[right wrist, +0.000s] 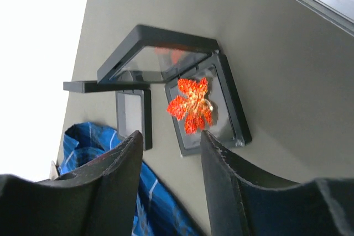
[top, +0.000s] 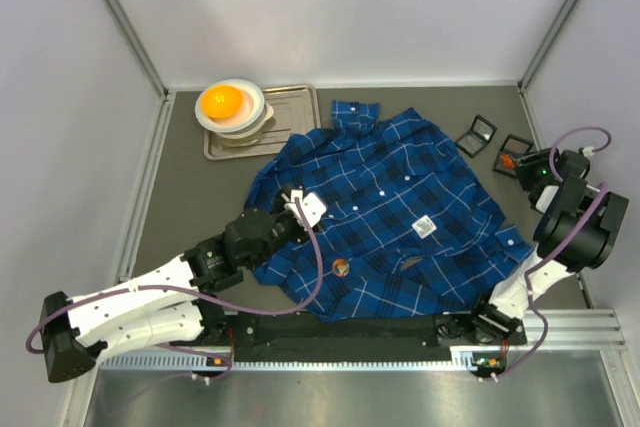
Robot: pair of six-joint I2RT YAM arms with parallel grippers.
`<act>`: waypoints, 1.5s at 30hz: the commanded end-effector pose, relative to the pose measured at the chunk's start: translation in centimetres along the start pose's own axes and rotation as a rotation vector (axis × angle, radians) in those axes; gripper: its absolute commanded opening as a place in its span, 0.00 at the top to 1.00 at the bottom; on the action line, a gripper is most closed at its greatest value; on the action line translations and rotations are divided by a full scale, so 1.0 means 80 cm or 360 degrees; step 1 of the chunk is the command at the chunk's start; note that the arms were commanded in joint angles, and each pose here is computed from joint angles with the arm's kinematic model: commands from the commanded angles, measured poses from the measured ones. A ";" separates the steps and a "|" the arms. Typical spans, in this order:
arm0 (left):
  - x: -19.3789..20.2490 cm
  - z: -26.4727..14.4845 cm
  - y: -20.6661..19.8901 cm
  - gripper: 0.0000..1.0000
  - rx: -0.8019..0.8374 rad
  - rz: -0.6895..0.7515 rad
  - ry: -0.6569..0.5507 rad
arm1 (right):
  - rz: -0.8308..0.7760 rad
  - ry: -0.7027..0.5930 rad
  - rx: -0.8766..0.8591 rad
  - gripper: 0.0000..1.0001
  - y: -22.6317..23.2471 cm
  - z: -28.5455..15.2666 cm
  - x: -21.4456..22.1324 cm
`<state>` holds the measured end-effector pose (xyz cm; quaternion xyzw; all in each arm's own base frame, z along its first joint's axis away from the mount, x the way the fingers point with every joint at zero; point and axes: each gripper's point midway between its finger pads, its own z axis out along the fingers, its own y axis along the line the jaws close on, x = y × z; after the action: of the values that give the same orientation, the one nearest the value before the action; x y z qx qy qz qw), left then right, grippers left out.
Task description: Remove the brooch from the garment
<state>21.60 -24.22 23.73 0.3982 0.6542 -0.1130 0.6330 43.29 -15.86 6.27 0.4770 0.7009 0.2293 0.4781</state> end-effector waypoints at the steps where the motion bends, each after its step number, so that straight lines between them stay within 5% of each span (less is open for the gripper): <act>1: -0.027 -0.002 0.008 0.37 -0.0030 -0.0079 -0.0116 | -0.0083 -0.0014 0.0141 0.52 0.000 -0.037 -0.004; 9: -0.022 0.009 -0.003 0.37 0.0013 -0.0136 -0.0063 | -0.0429 0.0133 0.0259 0.50 0.039 -0.129 0.040; 14: -0.016 0.016 -0.023 0.36 0.0121 -0.0158 -0.0029 | -0.0916 0.0433 -0.0014 0.50 0.122 -0.188 0.170; 19: -0.009 0.030 -0.048 0.37 0.0236 -0.0295 0.0089 | -0.1128 0.0816 -0.0391 0.50 0.171 -0.266 0.297; 26: -0.002 0.028 -0.103 0.52 0.0381 -0.0978 0.0490 | -0.1374 0.1337 -0.0737 0.50 0.164 -0.383 0.440; 31: 0.036 -0.001 -0.111 0.53 0.0267 -0.1428 0.0484 | -0.1439 0.1645 -0.0946 0.57 0.128 -0.444 0.507; 40: 0.116 -0.022 -0.110 0.50 0.0073 -0.1783 0.0340 | -0.1141 0.1702 -0.0950 0.68 0.087 -0.407 0.516; 45: 0.119 -0.016 -0.120 0.51 0.0122 -0.1762 0.0350 | -0.1122 0.1569 -0.0529 0.82 0.026 -0.362 0.490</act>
<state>14.23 -24.22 8.58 0.0537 0.8575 -0.3586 0.3650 13.70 25.36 3.83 -0.0810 0.9021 0.3750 0.1976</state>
